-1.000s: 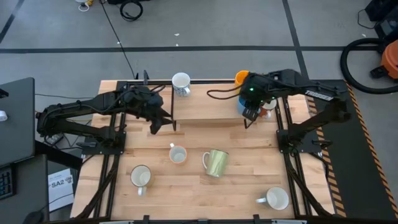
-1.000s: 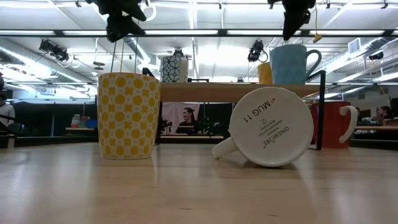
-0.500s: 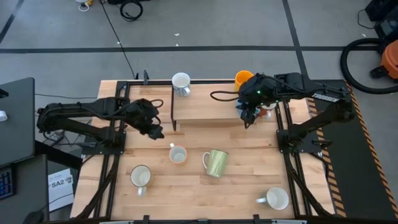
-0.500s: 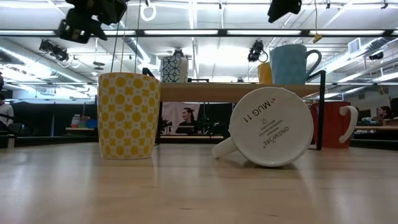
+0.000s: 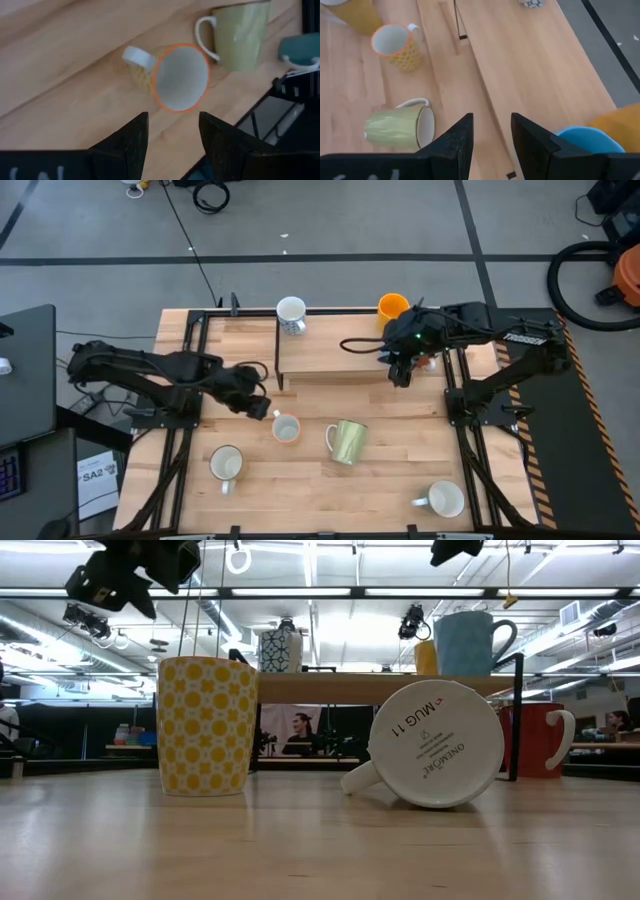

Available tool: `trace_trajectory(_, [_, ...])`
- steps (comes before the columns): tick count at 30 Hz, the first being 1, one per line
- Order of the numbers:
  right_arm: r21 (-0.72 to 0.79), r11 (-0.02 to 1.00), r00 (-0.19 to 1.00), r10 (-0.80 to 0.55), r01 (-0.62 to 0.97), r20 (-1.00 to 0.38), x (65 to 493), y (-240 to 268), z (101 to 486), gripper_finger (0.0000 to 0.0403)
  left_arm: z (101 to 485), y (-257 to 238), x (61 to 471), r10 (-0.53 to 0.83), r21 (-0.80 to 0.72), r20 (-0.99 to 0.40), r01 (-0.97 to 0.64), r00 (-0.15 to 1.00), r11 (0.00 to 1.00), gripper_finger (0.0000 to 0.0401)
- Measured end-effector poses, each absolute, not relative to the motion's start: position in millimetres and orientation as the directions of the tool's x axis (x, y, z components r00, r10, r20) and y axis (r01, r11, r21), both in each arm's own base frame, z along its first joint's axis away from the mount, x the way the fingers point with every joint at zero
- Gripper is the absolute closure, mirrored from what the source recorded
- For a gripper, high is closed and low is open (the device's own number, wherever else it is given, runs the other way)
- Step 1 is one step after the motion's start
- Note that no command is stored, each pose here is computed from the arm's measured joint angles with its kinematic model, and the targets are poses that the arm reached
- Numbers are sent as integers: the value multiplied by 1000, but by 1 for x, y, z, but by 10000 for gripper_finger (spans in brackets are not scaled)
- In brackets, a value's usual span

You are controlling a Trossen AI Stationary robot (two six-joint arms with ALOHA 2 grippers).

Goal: Place coffee mugs
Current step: Put the yellow patterned mug on the shelf

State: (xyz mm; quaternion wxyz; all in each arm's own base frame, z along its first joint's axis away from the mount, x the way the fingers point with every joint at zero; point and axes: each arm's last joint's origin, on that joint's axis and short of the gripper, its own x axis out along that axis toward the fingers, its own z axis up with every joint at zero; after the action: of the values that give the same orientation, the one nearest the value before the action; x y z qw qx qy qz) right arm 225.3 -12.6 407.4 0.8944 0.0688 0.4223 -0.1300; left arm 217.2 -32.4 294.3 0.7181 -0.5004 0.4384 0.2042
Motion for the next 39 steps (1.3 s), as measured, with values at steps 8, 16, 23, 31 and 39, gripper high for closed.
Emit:
trace_trajectory(8, [36, 966, 683, -155, 257, -714, 232, -5, 413, 266, 270, -47, 236, -155, -452, -889, -776, 430, 439, 220])
trace_trajectory(16, [36, 968, 687, -149, 247, -711, 233, -3, 413, 266, 245, -54, 256, -143, -389, -921, -824, 363, 412, 220])
trace_trajectory(23, [34, 968, 686, -151, 248, -712, 233, -3, 413, 266, 230, -57, 270, -140, -378, -925, -830, 353, 410, 220])
trace_trajectory(31, [33, 968, 685, -152, 248, -712, 233, -3, 413, 266, 217, -61, 281, -138, -369, -929, -825, 344, 428, 220])
trace_trajectory(39, [33, 968, 685, -152, 248, -712, 233, -3, 413, 266, 209, -61, 281, -134, -318, -948, -839, 289, 442, 222])
